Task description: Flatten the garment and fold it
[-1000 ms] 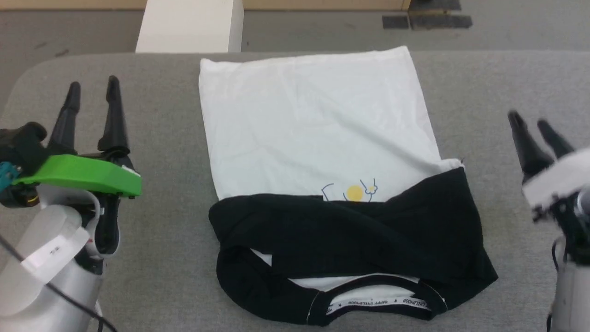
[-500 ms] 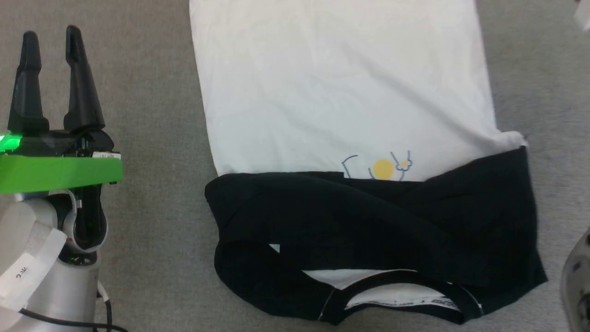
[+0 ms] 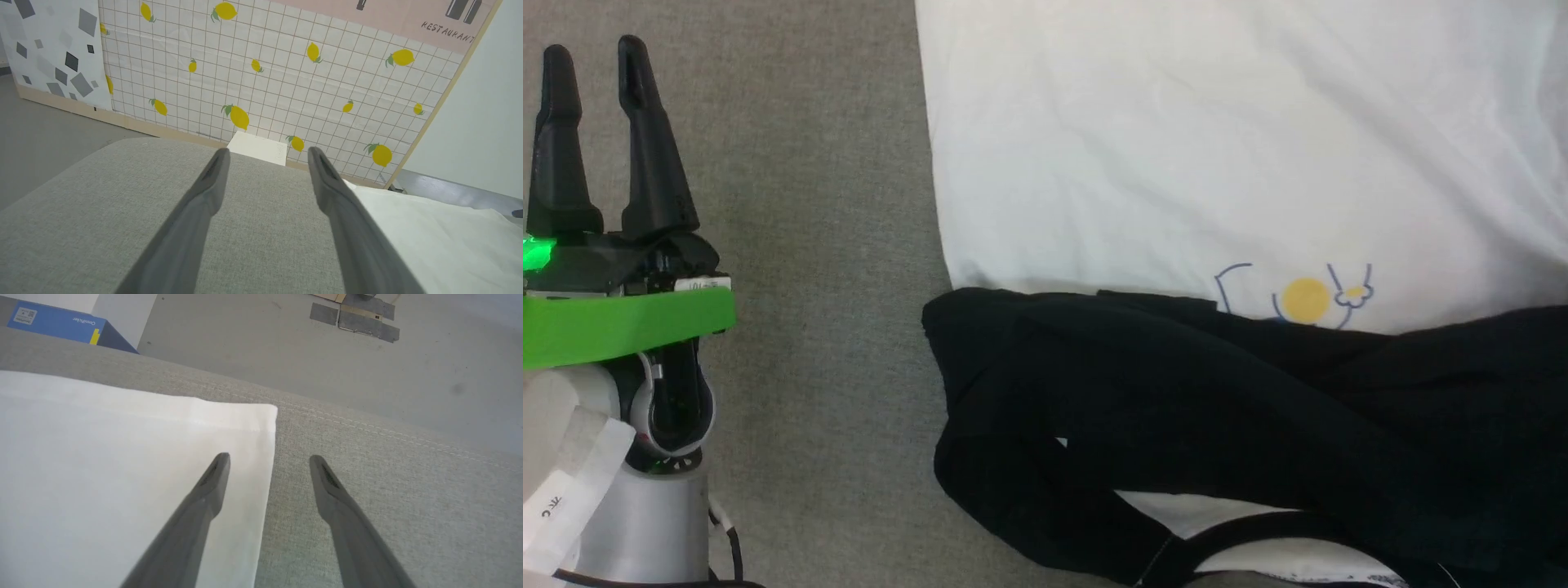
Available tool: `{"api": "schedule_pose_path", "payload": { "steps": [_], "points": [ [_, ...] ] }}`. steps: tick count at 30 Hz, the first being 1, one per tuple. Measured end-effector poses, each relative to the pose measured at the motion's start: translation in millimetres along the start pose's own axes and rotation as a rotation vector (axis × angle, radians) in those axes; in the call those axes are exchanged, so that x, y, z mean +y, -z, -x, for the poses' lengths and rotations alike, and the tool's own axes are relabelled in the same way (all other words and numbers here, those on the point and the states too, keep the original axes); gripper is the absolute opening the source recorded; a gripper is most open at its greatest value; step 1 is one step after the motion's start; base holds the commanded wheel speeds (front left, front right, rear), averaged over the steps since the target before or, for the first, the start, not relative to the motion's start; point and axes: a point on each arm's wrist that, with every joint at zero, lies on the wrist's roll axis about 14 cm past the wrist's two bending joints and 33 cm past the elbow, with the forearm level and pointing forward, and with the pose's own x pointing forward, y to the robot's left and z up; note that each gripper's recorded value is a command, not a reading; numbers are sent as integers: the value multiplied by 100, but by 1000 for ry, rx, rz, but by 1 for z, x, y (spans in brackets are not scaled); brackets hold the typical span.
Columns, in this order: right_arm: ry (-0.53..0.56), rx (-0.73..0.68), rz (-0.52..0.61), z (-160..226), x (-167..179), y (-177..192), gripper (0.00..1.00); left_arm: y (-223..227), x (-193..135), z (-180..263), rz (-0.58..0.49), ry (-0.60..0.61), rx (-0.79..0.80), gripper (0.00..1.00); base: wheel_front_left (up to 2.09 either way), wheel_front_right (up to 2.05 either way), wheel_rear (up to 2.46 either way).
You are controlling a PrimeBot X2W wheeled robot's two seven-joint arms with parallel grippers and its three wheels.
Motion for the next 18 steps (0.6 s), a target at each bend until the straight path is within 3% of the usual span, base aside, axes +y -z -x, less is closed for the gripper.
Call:
{"api": "schedule_pose_path", "payload": {
  "steps": [12,13,14,18],
  "points": [
    [-35,128,36,-37,17,20,100,21,18,8,-18,-42,54,100,0,0,0],
    [-35,134,34,-36,17,20,38,22,18,8,-18,-44,59,100,0,0,0],
    [-35,139,32,-36,17,20,0,23,19,8,-17,-45,61,100,0,0,0],
    [-35,161,12,-32,16,19,0,25,19,9,-14,-47,66,100,0,0,0]
  ]
}}
